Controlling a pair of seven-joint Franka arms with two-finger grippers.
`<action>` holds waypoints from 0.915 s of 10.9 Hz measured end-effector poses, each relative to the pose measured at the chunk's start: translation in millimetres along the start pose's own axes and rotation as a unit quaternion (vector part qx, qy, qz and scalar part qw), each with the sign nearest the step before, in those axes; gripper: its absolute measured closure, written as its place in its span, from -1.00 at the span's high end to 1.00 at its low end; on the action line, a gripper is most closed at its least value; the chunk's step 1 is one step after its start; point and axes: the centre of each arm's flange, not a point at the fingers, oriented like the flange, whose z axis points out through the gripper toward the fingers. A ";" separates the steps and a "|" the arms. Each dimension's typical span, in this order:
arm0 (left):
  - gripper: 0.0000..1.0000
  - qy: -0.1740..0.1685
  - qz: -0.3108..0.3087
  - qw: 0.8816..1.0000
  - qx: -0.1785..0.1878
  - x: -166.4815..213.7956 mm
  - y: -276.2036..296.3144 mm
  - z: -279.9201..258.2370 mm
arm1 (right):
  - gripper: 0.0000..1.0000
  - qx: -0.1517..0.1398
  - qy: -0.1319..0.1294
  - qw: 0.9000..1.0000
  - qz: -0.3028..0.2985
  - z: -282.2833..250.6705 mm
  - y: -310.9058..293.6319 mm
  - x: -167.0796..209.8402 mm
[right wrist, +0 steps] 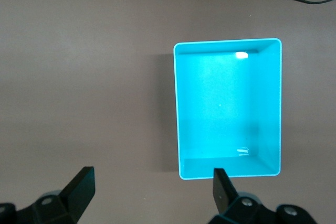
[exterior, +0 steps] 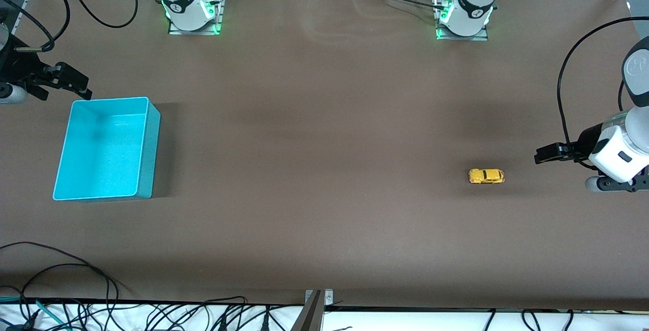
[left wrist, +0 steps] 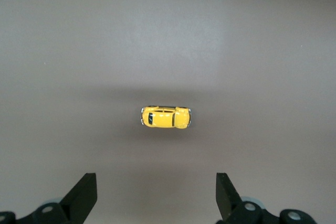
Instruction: Wind up and store yellow beetle car
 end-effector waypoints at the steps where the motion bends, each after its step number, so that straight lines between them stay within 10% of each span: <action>1: 1.00 -0.010 -0.002 1.000 0.000 -2.2 -0.4 1.8 | 1.00 0.000 -0.001 1.000 0.001 0.7 0.8 0.2; 10: 1.00 -0.019 -0.042 0.999 0.001 -4.0 -1.3 4.4 | 1.00 0.000 0.000 1.000 0.007 0.4 7.8 0.1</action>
